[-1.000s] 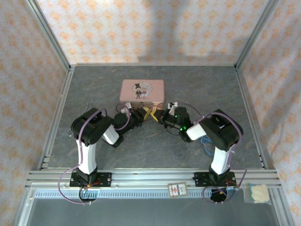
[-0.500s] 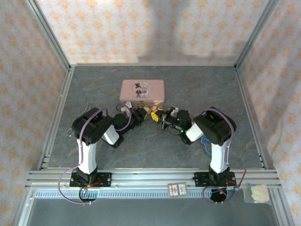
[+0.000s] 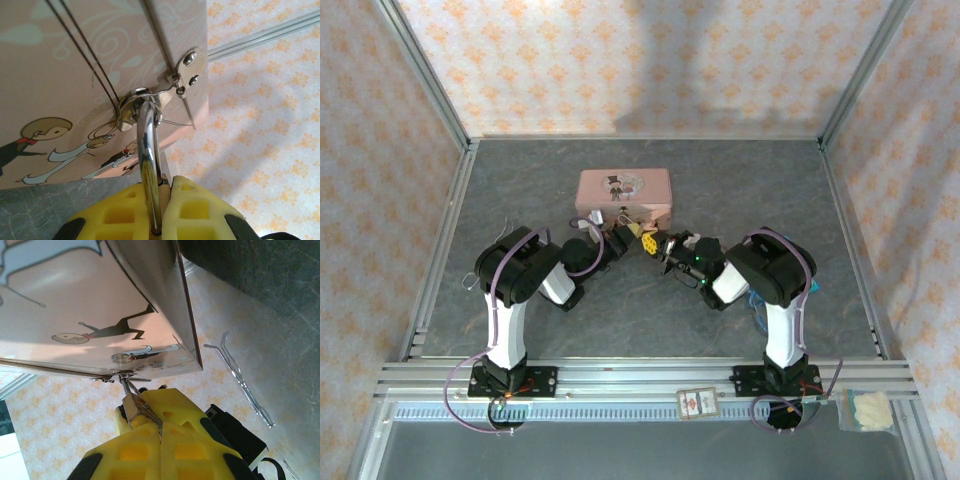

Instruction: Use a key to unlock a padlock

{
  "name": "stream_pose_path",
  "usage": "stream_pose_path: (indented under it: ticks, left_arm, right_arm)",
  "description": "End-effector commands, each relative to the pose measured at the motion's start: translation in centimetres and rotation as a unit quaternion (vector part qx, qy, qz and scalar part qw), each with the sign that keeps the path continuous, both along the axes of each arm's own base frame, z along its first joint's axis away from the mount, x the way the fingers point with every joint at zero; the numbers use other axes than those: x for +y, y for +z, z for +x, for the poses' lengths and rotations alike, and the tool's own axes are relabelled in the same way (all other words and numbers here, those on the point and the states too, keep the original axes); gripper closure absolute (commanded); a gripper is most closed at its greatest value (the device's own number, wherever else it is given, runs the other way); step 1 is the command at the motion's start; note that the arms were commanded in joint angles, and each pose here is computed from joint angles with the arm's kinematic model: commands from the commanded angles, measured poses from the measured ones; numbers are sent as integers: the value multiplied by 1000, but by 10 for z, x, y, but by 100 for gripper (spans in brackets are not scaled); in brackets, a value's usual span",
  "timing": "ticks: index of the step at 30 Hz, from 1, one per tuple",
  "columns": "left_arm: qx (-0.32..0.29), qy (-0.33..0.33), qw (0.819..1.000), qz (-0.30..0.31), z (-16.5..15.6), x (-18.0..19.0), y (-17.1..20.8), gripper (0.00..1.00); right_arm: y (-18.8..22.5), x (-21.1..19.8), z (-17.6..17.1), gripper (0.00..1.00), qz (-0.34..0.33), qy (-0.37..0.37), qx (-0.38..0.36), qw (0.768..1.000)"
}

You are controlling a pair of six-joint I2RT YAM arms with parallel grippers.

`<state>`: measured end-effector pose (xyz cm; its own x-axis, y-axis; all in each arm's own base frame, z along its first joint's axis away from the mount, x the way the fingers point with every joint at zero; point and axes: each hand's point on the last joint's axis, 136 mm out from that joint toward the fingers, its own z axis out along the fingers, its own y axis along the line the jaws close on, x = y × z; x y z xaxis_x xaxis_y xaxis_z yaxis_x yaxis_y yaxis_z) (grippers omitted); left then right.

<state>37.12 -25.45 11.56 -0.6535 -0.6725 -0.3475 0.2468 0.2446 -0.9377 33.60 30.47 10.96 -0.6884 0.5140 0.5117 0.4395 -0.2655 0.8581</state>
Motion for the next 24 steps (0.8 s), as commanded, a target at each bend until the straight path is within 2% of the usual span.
stream_pose_path:
  ticks: [1, 4, 9, 12, 16, 21, 24]
  left_arm:
    - [-144, -122, 981, -37, -51, -35, 63, 100]
    - [-137, -100, 984, -48, -46, -29, 68, 100]
    - [-100, -54, 991, -72, -32, -18, 63, 100]
    - [-74, -27, 993, -86, -24, -10, 56, 100]
    - [-43, 20, 995, -86, -13, 4, 42, 100]
    - [-25, 41, 995, -90, -5, 11, 37, 100]
    - [-15, 42, 995, -89, -4, 11, 34, 100]
  right_arm:
    - [136, -3, -1, 100, 269, 29, -37, 962]
    - [129, 2, -1, 100, 243, 33, -59, 968]
    - [90, 6, 5, 99, 148, 15, -78, 986]
    - [76, 3, 7, 91, 103, 2, -100, 990]
    - [57, -2, 5, 75, 29, -8, -119, 992]
    - [29, -11, 1, 71, -78, -11, -121, 989]
    - [19, -14, -2, 66, -130, -4, -127, 983]
